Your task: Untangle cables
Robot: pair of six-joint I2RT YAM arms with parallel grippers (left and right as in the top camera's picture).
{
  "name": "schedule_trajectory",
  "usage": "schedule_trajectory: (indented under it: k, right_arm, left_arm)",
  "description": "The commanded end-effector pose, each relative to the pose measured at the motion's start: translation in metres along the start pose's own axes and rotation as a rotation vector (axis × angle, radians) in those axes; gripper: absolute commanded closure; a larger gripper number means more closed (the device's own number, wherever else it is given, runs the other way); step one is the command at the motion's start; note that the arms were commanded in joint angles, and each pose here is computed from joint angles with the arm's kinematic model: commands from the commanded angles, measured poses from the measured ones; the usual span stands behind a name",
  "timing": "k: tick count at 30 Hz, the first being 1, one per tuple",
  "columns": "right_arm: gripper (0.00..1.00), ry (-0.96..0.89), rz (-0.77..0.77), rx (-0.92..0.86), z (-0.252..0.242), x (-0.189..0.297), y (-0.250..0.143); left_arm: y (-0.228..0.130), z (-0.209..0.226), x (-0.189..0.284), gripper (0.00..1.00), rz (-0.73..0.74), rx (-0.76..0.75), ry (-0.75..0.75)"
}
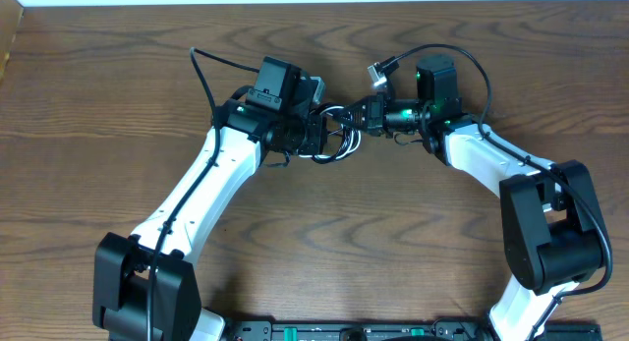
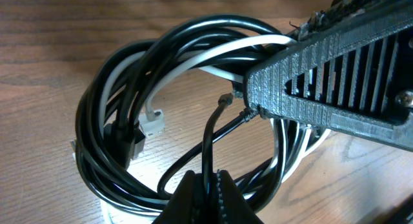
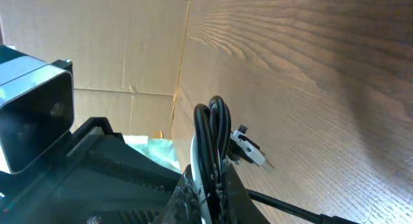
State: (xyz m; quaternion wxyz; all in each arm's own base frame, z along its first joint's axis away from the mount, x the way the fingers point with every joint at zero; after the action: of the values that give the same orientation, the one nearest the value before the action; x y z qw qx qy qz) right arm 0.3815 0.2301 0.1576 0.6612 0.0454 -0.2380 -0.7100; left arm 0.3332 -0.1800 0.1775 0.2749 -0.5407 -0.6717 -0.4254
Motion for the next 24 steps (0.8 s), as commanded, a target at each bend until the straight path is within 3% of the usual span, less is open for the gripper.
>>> schedule_trajectory:
  k: [1, 7, 12, 16, 22, 24]
  right_arm:
    - [0.99, 0.019, 0.005, -0.011, 0.008, -0.002, 0.001]
    - [0.99, 0.02, 0.003, -0.035, 0.008, -0.002, 0.002]
    - [0.99, 0.031, -0.01, -0.026, 0.011, -0.001, 0.006]
    - [0.99, 0.031, -0.01, -0.034, 0.011, -0.001, 0.006]
    - [0.99, 0.031, -0.01, -0.034, 0.011, -0.001, 0.006]
    - [0.99, 0.031, -0.01, -0.034, 0.011, -0.001, 0.006]
  left_arm:
    - [-0.004, -0.001, -0.005, 0.92, 0.017, -0.003, 0.003]
    - [-0.005, 0.005, -0.021, 0.92, 0.049, 0.013, 0.011]
    - [-0.002, -0.002, -0.037, 0.92, 0.078, 0.009, -0.073]
    - [-0.001, -0.001, -0.038, 0.72, 0.076, 0.011, -0.072]
    - [0.01, 0.002, -0.01, 0.51, 0.023, 0.032, -0.077]
    - [0.013, 0.001, 0.002, 0.49, -0.003, 0.034, -0.082]
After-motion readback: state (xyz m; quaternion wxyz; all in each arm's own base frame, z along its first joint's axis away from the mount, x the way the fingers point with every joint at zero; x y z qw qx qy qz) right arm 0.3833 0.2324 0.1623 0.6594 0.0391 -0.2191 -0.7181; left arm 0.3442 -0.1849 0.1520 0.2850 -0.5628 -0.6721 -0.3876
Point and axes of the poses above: each gripper's point midway between its finger pads, its own x axis back along the fingers, its own z axis along the line the jaws close on, y = z × x, the point moved 5 cm from there along x, back along the fingers, and after that the axes turned 11 degrees about x, right-handed, at the moved point
